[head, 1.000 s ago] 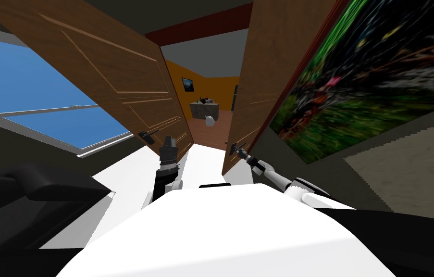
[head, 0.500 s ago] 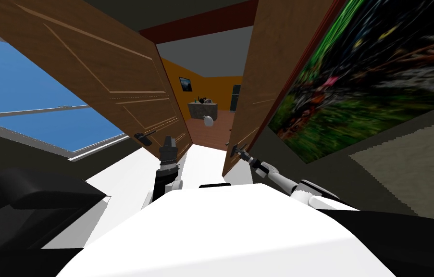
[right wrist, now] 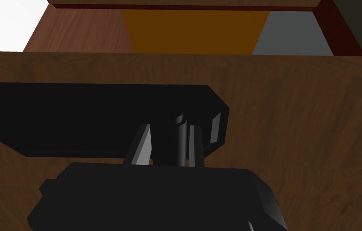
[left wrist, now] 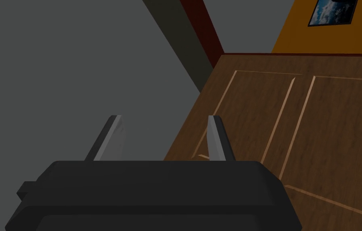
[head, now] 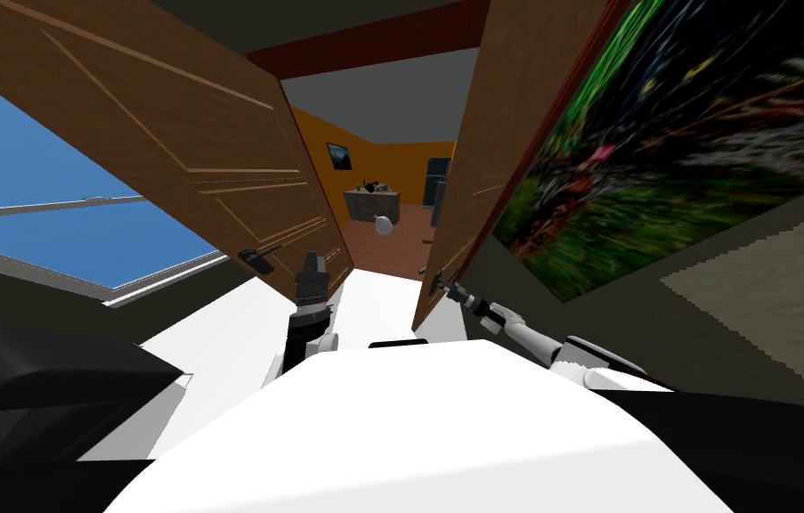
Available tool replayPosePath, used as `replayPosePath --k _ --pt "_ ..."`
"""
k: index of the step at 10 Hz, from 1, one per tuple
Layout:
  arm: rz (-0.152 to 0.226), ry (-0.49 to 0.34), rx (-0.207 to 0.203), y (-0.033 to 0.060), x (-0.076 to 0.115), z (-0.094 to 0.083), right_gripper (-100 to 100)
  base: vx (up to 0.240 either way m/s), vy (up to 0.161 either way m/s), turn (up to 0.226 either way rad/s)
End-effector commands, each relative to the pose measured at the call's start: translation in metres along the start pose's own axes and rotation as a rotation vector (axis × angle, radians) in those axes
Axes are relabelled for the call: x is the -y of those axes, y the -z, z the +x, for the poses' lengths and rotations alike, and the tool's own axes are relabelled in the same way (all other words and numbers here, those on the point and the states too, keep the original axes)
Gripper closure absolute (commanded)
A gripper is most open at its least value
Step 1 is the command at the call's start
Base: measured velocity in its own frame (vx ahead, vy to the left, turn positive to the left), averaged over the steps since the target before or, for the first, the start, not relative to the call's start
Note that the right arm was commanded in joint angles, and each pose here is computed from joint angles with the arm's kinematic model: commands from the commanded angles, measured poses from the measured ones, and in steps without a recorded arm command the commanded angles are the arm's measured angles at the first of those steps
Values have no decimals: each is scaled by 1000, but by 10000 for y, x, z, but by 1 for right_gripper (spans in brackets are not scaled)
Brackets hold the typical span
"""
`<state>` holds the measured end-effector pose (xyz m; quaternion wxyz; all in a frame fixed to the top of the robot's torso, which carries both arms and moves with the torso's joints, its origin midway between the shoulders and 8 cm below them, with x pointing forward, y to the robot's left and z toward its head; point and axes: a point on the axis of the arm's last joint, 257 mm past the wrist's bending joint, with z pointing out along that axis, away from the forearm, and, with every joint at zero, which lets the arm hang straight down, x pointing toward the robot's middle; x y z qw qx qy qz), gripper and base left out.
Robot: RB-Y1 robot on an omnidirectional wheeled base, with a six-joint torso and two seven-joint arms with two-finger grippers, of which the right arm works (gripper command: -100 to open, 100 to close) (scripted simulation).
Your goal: Pull the door open
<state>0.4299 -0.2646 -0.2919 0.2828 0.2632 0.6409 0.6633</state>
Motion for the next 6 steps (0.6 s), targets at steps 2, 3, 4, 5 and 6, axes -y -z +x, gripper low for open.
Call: replayPosePath --k 2,3,4,5,6 --pt "5 -11 -37 154 -3 89 100 40 -29 -45" --pt "8 -14 -47 207 -5 104 100 43 -43 -35" --pt "16 -17 -62 306 -9 124 100 58 -62 -38" --pt "24 -18 -72 391 -12 127 100 81 -112 -85" --pt "28 -18 -76 432 -14 127 100 68 -112 -53"
